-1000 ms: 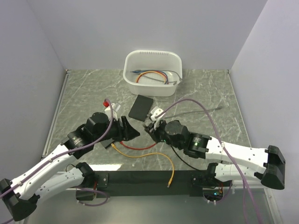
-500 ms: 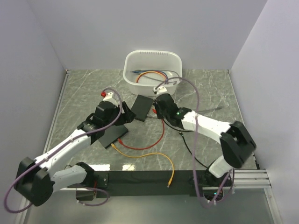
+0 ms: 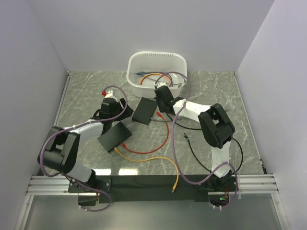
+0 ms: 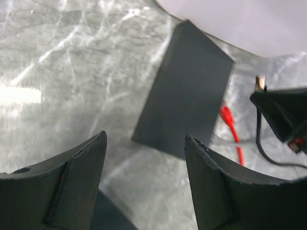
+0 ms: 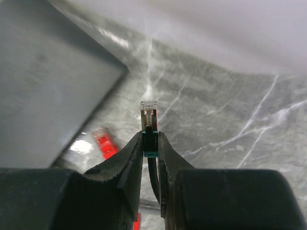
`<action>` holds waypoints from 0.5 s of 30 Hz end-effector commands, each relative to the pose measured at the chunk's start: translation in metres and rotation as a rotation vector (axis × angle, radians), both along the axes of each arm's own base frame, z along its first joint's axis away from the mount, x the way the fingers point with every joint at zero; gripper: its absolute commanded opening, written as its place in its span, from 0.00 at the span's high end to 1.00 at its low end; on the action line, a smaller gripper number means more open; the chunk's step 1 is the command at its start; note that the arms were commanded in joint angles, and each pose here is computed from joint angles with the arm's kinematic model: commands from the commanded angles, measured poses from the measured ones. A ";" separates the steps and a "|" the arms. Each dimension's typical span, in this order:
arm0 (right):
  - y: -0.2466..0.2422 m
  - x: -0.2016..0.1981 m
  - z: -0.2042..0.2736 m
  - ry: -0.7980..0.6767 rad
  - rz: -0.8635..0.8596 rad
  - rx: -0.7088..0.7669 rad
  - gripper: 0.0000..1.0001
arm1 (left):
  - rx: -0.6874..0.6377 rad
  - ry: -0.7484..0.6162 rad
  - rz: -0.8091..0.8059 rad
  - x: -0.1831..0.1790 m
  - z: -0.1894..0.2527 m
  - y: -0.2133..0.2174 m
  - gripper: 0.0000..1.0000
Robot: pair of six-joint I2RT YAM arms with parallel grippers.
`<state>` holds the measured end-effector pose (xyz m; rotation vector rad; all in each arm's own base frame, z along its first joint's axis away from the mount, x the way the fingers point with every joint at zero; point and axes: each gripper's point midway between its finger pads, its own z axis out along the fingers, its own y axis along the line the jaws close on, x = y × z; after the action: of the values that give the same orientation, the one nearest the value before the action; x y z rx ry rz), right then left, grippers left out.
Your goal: Insert the plug into the switch port
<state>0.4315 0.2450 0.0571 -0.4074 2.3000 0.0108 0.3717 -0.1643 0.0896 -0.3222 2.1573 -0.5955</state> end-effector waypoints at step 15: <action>0.014 -0.028 -0.041 0.135 -0.002 0.029 1.00 | -0.032 -0.097 -0.010 0.078 -0.004 -0.022 0.33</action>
<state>0.4280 0.2520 0.0287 -0.3991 2.3696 0.0235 0.4276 -0.1831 0.0682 -0.3176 2.1273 -0.6205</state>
